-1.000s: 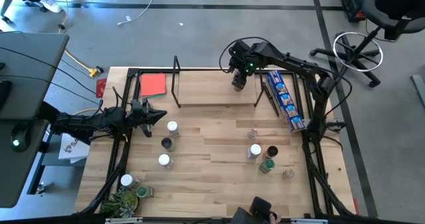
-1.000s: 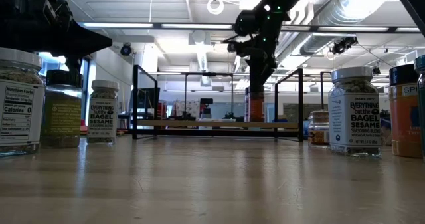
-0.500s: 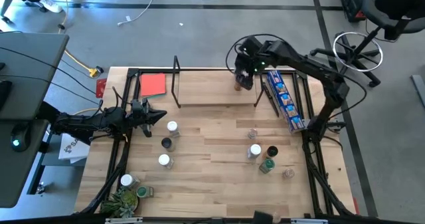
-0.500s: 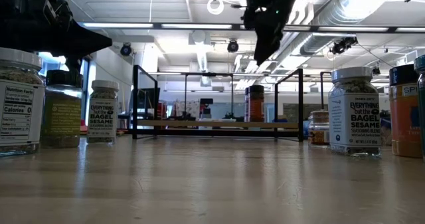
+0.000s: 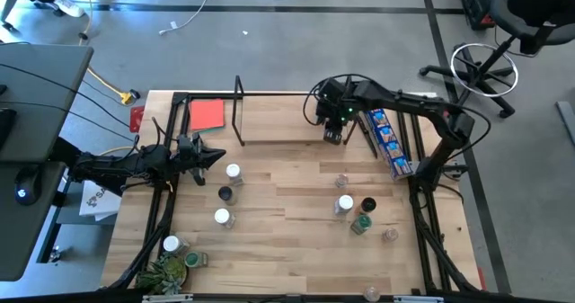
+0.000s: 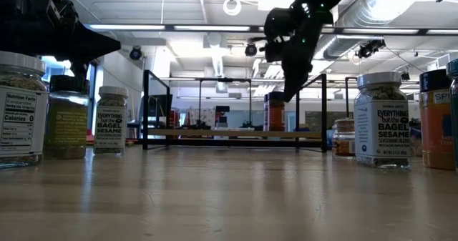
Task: Shelf spices
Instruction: Put the top right black seasoning bottle on the shelf aligned with the other black seasoning bottle
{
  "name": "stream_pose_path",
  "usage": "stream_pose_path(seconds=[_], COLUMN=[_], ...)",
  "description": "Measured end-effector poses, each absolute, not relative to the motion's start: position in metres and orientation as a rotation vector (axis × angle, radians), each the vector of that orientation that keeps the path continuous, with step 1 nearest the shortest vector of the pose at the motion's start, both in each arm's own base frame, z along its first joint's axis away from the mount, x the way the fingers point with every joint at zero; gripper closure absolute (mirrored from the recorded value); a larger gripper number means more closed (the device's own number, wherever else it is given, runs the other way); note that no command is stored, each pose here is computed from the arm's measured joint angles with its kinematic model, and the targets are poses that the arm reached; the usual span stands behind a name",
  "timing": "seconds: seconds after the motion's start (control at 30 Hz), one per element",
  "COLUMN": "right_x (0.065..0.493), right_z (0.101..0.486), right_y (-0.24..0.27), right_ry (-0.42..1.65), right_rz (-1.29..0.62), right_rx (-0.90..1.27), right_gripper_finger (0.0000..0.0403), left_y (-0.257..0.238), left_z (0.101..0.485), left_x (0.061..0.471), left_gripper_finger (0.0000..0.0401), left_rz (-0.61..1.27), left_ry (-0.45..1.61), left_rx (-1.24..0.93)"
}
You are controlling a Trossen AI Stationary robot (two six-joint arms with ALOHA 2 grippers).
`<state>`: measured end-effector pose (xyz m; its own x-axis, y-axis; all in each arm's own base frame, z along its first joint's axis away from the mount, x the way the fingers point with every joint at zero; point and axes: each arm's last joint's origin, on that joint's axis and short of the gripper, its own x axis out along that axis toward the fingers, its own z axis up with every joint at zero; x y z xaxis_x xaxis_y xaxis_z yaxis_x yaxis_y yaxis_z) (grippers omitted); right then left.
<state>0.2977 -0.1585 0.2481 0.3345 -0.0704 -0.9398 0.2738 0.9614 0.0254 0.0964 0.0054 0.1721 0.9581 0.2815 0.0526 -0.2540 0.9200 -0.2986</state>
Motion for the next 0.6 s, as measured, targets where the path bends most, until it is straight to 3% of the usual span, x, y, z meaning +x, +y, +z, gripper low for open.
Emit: stream_pose_path(seconds=[0.6], right_x=[0.295], right_z=[0.248], right_y=[-0.179], right_ry=[1.127], right_rz=[-0.352], right_rx=[0.206], right_gripper_finger=[0.0329], left_y=[0.005], left_z=[0.172], left_x=[0.096], left_gripper_finger=[0.0400], left_rz=[0.275], left_ry=[-0.096], left_rx=[-0.296])
